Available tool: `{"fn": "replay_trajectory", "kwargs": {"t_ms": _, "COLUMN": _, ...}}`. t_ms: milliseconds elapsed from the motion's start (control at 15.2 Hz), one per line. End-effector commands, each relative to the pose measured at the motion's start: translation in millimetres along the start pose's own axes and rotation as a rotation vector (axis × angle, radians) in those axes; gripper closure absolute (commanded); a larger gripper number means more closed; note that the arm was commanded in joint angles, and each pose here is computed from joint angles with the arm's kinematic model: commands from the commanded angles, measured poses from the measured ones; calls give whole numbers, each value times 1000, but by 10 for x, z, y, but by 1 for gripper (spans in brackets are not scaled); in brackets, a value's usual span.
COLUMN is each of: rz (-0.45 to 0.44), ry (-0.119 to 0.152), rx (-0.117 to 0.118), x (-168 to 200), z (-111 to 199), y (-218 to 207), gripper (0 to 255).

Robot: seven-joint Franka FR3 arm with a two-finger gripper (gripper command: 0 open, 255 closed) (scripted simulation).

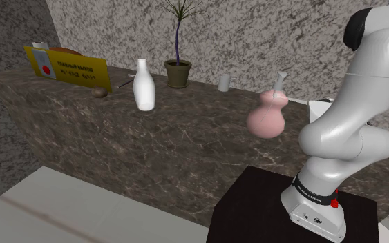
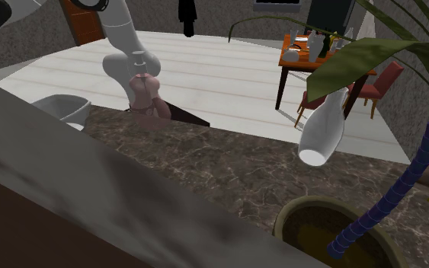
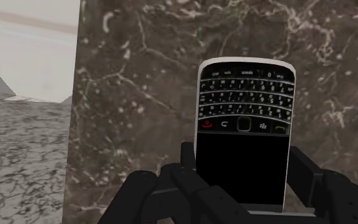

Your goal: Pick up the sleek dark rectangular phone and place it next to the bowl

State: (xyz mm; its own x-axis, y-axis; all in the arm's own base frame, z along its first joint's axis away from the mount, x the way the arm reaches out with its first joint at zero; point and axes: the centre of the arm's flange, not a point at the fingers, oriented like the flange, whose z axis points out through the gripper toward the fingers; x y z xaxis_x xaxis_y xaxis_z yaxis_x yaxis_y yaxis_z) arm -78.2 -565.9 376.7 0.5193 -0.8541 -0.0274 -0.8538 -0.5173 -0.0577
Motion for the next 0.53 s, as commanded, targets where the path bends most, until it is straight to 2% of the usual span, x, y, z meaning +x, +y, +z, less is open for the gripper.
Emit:
{"fn": "replay_trajectory", "kwargs": {"t_ms": 0, "rz": 0, "ry": 0, "rx": 0, "x": -2, "z": 107, "y": 12, "gripper": 255}}
{"fn": "replay_trajectory", "kwargs": {"t_ms": 264, "rz": 0, "ry": 0, "rx": 0, "x": 4, "z": 330, "y": 24, "gripper": 255}}
{"fn": "replay_trajectory", "kwargs": {"t_ms": 462, "rz": 0, "ry": 0, "rx": 0, "x": 4, "z": 330, "y": 24, "gripper": 255}}
